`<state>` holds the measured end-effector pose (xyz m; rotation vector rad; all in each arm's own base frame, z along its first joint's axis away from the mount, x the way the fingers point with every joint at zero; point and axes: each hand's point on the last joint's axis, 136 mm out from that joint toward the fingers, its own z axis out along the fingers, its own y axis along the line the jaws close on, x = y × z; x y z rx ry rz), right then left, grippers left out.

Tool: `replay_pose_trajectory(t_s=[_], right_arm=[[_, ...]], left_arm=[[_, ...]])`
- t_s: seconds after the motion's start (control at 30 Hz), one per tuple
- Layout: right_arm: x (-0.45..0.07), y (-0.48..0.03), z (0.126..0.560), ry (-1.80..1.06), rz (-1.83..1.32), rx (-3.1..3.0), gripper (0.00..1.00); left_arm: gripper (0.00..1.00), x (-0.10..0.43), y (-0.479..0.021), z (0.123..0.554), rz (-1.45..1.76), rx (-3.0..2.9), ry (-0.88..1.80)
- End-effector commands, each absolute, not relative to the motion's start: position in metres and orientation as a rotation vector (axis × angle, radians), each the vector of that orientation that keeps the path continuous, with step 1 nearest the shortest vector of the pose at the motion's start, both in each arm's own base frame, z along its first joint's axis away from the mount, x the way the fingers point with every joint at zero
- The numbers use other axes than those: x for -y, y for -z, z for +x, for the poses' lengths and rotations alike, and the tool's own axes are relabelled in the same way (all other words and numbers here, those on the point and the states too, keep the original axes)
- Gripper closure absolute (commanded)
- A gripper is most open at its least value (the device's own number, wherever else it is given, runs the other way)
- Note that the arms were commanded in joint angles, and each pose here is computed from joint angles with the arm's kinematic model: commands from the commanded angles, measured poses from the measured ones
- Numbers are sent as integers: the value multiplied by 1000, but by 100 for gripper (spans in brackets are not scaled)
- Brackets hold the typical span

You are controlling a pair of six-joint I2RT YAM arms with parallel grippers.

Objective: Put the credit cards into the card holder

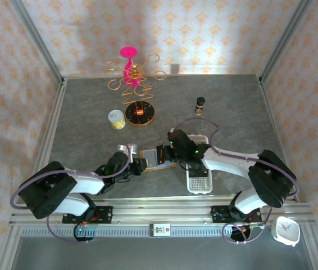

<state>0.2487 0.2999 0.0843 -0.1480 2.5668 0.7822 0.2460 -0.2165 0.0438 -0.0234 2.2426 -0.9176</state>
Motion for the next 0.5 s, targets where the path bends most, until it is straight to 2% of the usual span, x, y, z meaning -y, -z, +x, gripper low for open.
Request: replay_pose_trajectory(t_s=[0.0, 0.47], right_arm=[[-307, -92, 265, -786, -108, -2522, 100], [-299, -76, 267, -752, -38, -2535, 100]], left_arm=[[86, 223, -44, 251, 29, -2258, 880], [86, 212, -29, 257, 8, -2309, 738]])
